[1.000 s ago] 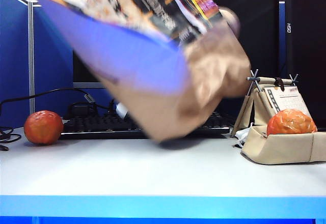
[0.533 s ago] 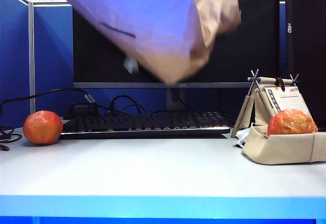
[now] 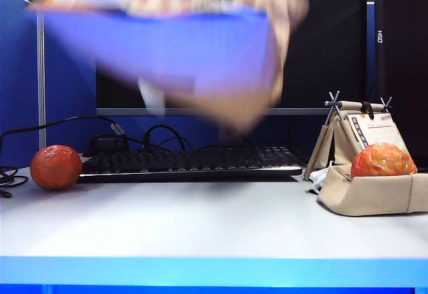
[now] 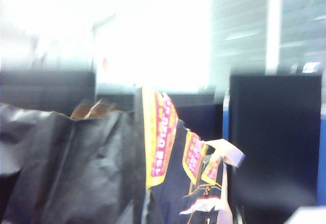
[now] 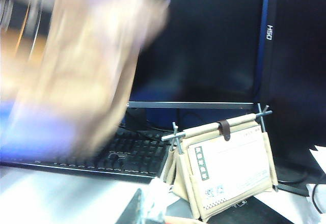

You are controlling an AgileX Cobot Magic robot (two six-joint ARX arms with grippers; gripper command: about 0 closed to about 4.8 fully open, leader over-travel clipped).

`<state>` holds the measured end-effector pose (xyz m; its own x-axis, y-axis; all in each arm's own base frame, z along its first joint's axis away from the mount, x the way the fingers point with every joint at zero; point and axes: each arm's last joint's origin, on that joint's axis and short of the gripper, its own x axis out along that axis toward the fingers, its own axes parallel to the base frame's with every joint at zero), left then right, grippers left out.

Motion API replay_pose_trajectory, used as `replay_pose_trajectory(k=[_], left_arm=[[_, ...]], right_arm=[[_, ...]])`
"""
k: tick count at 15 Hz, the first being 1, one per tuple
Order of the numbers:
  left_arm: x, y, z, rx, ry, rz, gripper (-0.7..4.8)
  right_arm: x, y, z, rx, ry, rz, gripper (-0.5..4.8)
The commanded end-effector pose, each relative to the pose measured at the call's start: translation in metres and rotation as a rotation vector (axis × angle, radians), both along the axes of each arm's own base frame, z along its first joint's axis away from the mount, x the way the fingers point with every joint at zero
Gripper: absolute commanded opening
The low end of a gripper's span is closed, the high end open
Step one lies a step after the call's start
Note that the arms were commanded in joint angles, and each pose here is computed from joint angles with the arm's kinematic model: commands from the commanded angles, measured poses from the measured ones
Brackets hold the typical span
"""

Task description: Open the paper bag and put two oranges into the paper bag.

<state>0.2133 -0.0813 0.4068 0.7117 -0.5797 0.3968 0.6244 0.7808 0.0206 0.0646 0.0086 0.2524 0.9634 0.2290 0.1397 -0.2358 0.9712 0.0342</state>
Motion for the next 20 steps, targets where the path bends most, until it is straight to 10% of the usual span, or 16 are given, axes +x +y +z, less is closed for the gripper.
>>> replay_pose_trajectory(k=[1,7,13,19,20], left_arm=[[-0.004,0.001,-0.034,-0.007,0.054,-0.003,-0.05],[0.004,-0.003,-0.049,-0.075,-0.019,-0.083,-0.05],[-0.004,-0.052,-0.098,0.251,0.076,-0.078,-0.06],[-0.021,-0.065,-0.149,0.374,0.208,-0.093,0.03],[-0.022,-0.065,-0.153,0.398,0.244,-0.1,0.76]], right_arm=[[-0.001,0.0,0.003,0.0,-0.022,0.005,-0.06],[-0.001,0.001,0.003,-0.005,-0.022,0.034,-0.06],[-0.001,0.001,-0.001,-0.008,0.015,0.046,-0.06],[-0.001,0.001,-0.001,-0.016,0.015,0.043,-0.06],[-0.001,0.001,-0.001,-0.015,0.015,0.043,-0.06]])
